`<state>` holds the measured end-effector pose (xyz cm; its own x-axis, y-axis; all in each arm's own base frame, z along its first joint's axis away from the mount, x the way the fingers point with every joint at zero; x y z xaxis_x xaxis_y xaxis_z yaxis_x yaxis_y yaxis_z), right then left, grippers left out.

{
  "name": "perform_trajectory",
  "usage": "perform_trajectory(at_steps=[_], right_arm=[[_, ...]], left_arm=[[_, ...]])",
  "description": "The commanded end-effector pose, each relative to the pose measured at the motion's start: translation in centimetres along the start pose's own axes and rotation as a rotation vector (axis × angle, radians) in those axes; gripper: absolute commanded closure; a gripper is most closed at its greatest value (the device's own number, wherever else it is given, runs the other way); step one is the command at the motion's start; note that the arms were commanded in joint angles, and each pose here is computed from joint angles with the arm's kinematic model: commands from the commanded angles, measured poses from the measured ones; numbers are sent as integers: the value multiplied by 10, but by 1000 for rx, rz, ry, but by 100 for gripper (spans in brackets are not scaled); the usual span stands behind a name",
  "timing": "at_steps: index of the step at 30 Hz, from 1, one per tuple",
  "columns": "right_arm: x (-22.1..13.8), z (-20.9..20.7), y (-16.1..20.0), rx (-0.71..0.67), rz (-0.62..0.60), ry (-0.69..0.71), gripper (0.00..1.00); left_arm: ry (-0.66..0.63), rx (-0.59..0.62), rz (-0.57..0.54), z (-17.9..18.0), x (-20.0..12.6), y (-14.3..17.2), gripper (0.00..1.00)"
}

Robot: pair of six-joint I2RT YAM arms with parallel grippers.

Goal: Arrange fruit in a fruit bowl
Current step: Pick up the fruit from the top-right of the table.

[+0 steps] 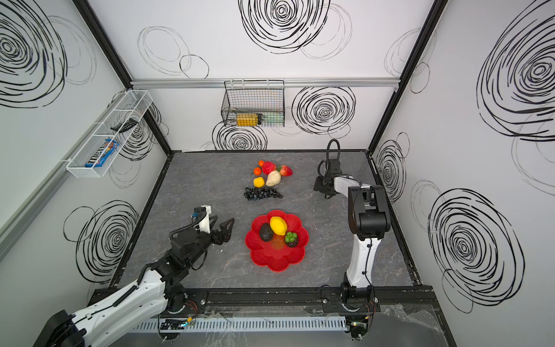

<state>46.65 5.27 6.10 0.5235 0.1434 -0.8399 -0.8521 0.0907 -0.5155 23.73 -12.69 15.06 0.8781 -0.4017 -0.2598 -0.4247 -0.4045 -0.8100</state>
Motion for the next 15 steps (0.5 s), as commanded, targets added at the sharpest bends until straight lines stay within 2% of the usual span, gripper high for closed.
perform_trajectory(at_steps=[1,7,15], right_arm=[[-25,17,-8,-12,-44,-48,43],[-69,46,-5,-20,-132,-175,43],[-113,113,34,-165,-153,-340,43]], left_arm=[[66,-16,-17,-9,3,-4,11],[108,-39,72,-17,16,7,12],[215,-86,121,-34,23,9,12]])
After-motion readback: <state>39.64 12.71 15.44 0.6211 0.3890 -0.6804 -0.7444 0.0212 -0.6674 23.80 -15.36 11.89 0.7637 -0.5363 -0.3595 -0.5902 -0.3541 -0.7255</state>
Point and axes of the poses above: each gripper's point midway between its finger pads, its own x axis out along the fingers, its own z axis along the line the jaws close on, y = z × x, the point moved 3 cm from there along -x, back along the fingers, and after that the axes turned 11 degrees about -x, right-handed, at the moved point
